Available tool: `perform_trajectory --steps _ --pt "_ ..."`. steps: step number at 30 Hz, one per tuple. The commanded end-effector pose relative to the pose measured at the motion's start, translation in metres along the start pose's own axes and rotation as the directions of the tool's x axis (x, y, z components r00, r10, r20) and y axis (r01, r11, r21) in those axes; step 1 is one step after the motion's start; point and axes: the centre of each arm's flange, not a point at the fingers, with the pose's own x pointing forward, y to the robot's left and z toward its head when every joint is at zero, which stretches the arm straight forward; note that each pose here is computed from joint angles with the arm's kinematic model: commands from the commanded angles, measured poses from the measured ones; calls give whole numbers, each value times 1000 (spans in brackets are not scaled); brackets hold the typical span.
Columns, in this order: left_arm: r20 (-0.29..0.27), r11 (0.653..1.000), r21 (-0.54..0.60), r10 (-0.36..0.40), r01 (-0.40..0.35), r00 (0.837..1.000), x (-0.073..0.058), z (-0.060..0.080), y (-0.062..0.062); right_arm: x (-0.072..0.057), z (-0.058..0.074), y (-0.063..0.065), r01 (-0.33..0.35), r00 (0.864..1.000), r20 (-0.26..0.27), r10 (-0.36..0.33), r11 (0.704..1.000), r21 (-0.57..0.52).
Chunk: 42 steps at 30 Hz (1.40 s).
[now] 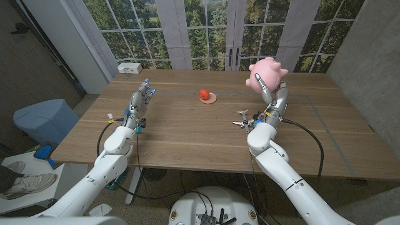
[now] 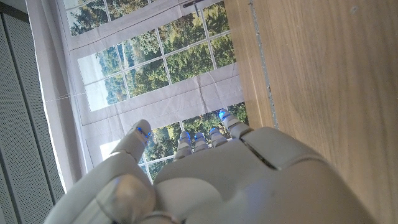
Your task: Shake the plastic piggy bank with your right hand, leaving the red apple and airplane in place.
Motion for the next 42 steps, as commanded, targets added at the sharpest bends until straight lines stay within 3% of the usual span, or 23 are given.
perform_trajectory --steps 1,7,12,14,17,20,33,42 --pt "-5 1000 2 -3 3 1000 3 -2 -1 8 7 3 -201 979 3 204 970 -135" --pt "-9 1000 2 -6 6 1000 4 -2 -2 12 14 9 -339 940 -29 341 916 -214" --pt "-10 1000 3 -6 6 1000 5 -2 -2 16 23 15 -464 885 -93 456 845 -266" --pt "-11 1000 4 -5 5 1000 6 -2 -1 18 26 17 -516 856 -127 501 810 -280" --pt "-12 1000 2 -7 7 1000 7 -2 -1 20 28 19 -556 831 -161 533 775 -301" --pt "-13 1000 1 -11 11 1000 8 -2 -2 20 29 20 -571 821 -179 543 762 -307" --pt "-10 1000 6 -18 19 1000 10 1 -4 21 23 21 -578 816 -199 543 757 -304" --pt "-20 1000 12 -23 23 1000 10 1 -7 23 16 21 -566 824 -199 530 770 -295"
